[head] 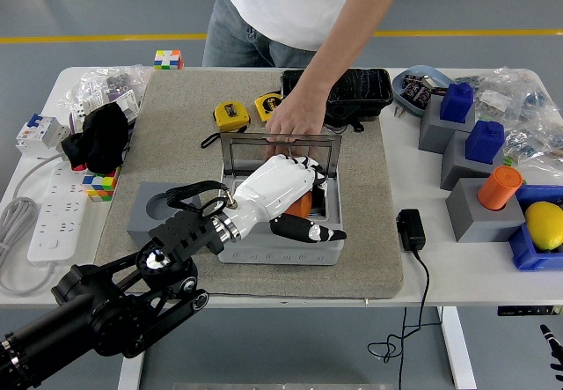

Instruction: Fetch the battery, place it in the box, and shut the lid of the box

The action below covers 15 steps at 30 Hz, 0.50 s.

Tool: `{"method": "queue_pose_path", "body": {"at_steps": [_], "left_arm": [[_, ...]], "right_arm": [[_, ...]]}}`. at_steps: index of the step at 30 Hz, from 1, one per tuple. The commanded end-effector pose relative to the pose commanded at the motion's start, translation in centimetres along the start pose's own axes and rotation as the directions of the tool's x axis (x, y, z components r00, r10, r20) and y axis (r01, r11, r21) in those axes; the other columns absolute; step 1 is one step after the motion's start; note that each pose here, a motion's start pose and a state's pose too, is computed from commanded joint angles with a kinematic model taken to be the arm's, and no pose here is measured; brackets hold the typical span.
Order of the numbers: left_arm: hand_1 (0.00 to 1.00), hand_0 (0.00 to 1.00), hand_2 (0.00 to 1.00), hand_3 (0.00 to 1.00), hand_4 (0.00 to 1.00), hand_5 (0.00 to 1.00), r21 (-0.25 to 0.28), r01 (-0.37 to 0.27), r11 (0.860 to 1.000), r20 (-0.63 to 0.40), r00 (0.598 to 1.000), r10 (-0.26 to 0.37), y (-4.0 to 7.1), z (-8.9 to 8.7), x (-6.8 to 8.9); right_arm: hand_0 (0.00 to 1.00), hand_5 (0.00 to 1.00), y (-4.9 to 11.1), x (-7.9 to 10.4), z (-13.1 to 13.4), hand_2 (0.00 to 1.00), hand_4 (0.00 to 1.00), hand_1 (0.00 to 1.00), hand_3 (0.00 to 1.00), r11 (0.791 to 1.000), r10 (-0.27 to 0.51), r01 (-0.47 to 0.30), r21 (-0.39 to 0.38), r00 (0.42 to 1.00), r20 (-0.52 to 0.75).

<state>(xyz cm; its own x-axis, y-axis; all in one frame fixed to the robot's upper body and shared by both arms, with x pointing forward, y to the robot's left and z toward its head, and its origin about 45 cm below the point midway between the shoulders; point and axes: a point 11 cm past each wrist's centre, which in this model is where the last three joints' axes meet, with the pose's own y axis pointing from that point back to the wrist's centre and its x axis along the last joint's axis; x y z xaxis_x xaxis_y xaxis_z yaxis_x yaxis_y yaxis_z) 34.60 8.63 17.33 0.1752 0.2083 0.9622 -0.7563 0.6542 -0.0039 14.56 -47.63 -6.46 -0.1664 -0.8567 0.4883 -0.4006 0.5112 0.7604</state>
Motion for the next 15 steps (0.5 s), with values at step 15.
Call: {"method": "queue_pose_path", "body": {"at_steps": [15], "left_arm": [[0.998, 0.998, 0.903, 0.730, 0.998, 0.957, -0.057, -0.109, 0.992, -0.014, 0.994, 0.108, 0.0, 1.4, 2.6]], "right_arm": [[0.819, 0.998, 0.0, -0.1, -0.3, 0.767, 0.998, 0.786, 0.808, 1.000, -0.002, 0.002, 0.003, 1.000, 0.007]]}}
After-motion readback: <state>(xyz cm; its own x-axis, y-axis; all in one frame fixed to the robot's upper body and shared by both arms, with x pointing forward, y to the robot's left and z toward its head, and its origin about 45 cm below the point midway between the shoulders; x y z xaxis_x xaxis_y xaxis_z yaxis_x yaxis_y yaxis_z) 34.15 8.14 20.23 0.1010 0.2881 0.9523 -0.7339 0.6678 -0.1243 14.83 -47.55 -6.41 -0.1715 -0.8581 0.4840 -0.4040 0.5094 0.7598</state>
